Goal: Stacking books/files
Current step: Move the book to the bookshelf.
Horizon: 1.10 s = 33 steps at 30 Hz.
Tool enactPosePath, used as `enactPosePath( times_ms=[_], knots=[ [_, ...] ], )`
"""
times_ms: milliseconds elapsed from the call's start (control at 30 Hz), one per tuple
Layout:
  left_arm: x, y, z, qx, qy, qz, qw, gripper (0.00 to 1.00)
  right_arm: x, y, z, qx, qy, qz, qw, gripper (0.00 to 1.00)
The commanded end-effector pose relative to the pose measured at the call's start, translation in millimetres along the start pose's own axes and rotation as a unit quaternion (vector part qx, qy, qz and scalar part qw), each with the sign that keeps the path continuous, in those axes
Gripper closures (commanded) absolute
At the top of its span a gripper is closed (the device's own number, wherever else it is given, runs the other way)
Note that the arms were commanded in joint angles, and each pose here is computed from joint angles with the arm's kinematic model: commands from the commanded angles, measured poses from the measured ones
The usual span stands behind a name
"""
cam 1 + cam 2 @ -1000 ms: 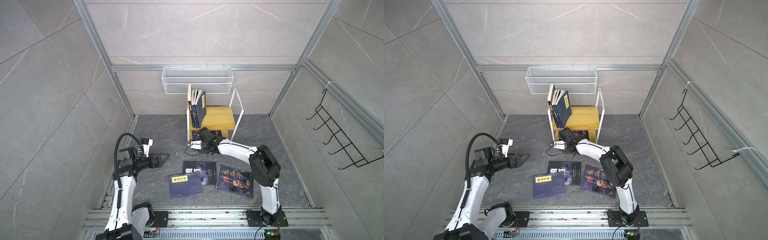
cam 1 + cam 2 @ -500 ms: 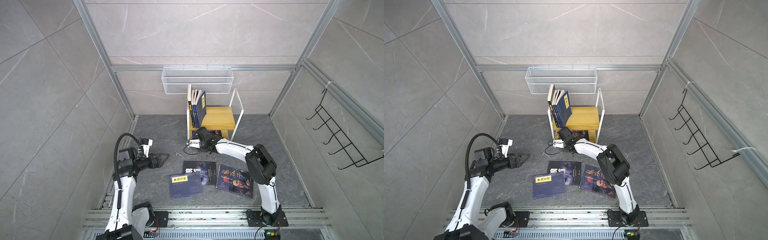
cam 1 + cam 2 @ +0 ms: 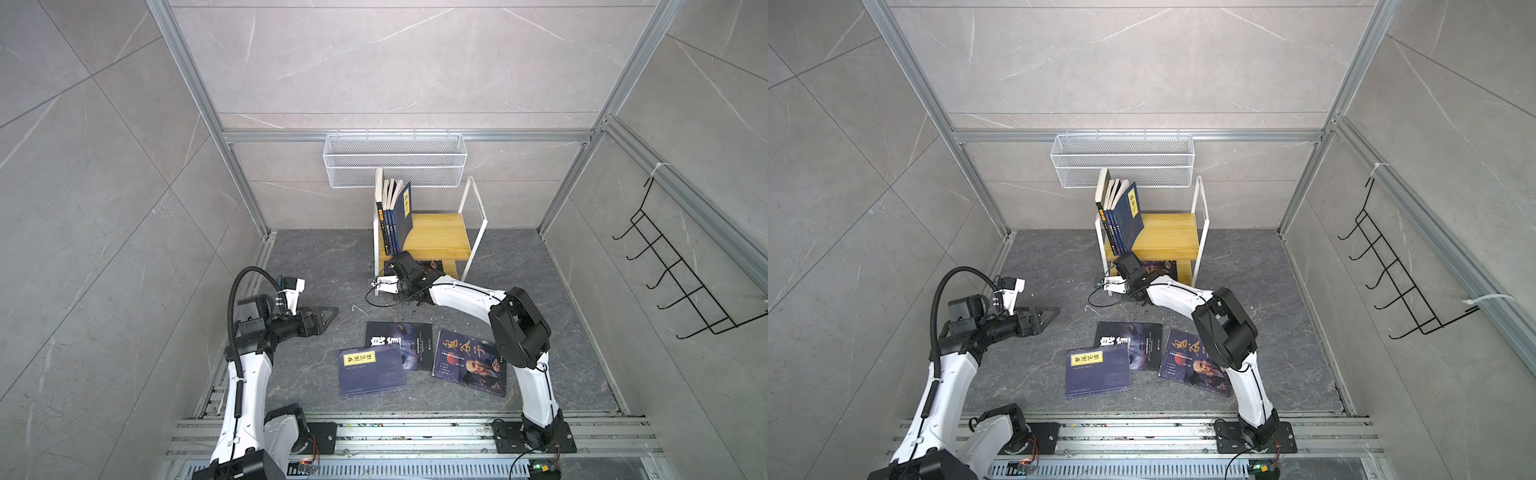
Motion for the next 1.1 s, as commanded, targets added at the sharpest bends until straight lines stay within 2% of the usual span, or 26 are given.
enactPosePath(
  times_ms=[0, 200, 367, 500, 667, 800, 933, 967, 1067],
  knots=[
    [4.6, -2.9, -3.7, -0.011, 0.014, -0.015, 1.0, 0.0, 10.7, -2.4, -6.0, -0.012, 0.003, -0.014, 1.0, 0.78],
    [5.0, -2.7, -3.7, -0.013, 0.013, -0.017, 1.0, 0.0, 8.9, -14.5, -8.4, -0.011, 0.003, -0.008, 1.0, 0.72],
    [7.9, 0.8, -8.6, -0.04, 0.023, -0.02, 0.999, 0.0, 8.7, -76.7, -14.7, 0.004, 0.065, -0.058, 0.996, 0.67],
    [8.3, 9.2, -13.9, -0.073, 0.023, -0.02, 0.997, 0.0, -8.3, -129.6, -11.1, -0.006, 0.149, -0.09, 0.985, 0.63],
    [9.5, 25.9, -23.1, -0.131, -0.013, -0.014, 0.991, 0.0, -47.0, -180.8, 4.4, -0.026, 0.293, -0.102, 0.95, 0.54],
    [13.2, 42.7, -31.9, -0.15, -0.028, 0.021, 0.988, 0.0, -78.6, -202.0, 20.5, -0.032, 0.388, -0.063, 0.919, 0.48],
    [17.6, 66.3, -49.1, -0.182, -0.012, 0.071, 0.981, 0.0, -106.5, -214.5, 36.7, -0.044, 0.456, -0.034, 0.888, 0.42],
    [20.6, 73.1, -54.0, -0.189, -0.006, 0.086, 0.978, 0.0, -113.3, -216.8, 40.2, -0.05, 0.475, -0.025, 0.878, 0.38],
    [25.7, 91.7, -64.7, -0.197, 0.023, 0.124, 0.972, 0.0, -129.0, -221.8, 47.7, -0.064, 0.544, 0.015, 0.837, 0.35]
  ],
)
Point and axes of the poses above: each gripper's point midway between its finger pads, its own y axis out along the fingers, its own z axis along the line the jaws close on, x = y × z, the point moved 9 cm from there along -y, back along the fingers, and after that the axes turned 14 degrees about y, right-handed, at the moved point
